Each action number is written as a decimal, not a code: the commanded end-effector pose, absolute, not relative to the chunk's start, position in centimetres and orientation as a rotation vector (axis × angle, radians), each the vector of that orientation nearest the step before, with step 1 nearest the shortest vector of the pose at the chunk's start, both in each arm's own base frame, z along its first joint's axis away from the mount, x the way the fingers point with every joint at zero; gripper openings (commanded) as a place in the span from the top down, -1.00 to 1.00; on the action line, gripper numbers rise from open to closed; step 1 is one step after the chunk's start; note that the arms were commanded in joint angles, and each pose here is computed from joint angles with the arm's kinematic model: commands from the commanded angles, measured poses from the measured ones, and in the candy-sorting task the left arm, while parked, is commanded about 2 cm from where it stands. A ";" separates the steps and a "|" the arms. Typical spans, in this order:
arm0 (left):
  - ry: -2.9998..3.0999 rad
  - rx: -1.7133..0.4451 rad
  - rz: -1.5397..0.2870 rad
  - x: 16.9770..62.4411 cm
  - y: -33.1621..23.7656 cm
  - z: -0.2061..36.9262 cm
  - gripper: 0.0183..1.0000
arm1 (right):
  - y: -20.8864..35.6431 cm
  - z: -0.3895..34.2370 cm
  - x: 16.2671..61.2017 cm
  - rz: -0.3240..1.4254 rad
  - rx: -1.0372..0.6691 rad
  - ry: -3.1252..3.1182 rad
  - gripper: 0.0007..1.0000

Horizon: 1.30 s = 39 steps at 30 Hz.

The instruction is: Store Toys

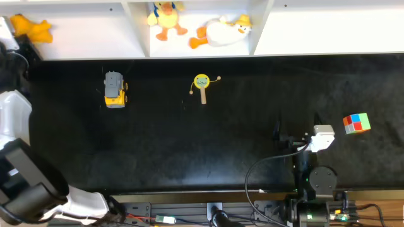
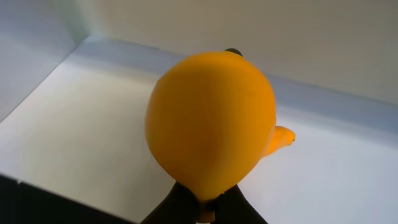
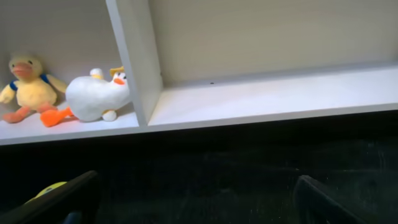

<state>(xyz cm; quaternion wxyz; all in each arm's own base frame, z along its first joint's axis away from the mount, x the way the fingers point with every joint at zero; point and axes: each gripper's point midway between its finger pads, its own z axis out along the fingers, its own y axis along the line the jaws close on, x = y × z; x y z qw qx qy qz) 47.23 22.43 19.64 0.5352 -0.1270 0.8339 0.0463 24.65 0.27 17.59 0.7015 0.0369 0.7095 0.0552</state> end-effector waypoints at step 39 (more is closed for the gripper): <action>2.061 -0.296 0.087 47.5 21.7 17.8 -0.55 | 0.3 17.2 24.7 0.130 0.088 1.581 -0.99</action>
